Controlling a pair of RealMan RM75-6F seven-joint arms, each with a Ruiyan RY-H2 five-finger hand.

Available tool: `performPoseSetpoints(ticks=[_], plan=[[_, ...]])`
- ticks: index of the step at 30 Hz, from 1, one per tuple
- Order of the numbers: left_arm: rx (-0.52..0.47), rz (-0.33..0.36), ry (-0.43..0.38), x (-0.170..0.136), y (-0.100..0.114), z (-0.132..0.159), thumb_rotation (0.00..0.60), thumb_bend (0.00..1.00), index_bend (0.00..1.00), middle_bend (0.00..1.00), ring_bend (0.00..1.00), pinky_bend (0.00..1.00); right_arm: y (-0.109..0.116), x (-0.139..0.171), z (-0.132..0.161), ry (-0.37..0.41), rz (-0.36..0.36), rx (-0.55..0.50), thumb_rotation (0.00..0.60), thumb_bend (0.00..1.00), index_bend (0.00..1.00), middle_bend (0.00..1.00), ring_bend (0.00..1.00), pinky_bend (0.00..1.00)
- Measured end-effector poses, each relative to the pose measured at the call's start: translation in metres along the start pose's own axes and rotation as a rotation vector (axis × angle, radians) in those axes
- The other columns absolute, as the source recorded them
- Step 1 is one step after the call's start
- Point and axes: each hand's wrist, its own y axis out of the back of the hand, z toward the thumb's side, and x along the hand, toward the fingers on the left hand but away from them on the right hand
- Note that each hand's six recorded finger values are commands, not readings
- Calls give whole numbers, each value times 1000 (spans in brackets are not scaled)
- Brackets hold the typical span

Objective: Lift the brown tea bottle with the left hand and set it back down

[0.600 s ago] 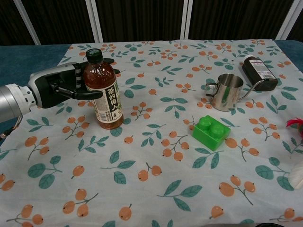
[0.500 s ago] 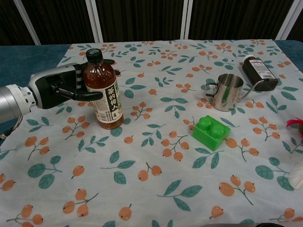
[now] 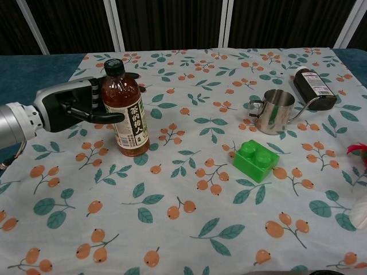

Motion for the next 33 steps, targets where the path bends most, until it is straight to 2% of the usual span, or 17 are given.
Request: performPoseSetpoints(ticks=[13, 17, 24, 33], plan=[[27, -20, 17, 6, -5, -1, 600, 244, 27, 97, 2, 27, 2, 0, -1, -6, -20, -13, 600, 104, 94, 78, 139, 165], [28, -24, 23, 7, -6, -3, 600, 251, 45, 143, 64, 76, 2, 0, 0, -11, -21, -23, 600, 105, 96, 78, 139, 165], [44, 7, 30, 11, -4, -10, 600, 495, 188, 326, 232, 250, 2, -1, -1, -15, -25, -29, 600, 108, 105, 81, 139, 165], [88, 45, 44, 16, 0, -15, 600, 550, 350, 395, 273, 281, 2, -1, -2, -24, -28, -43, 600, 109, 113, 86, 139, 165]])
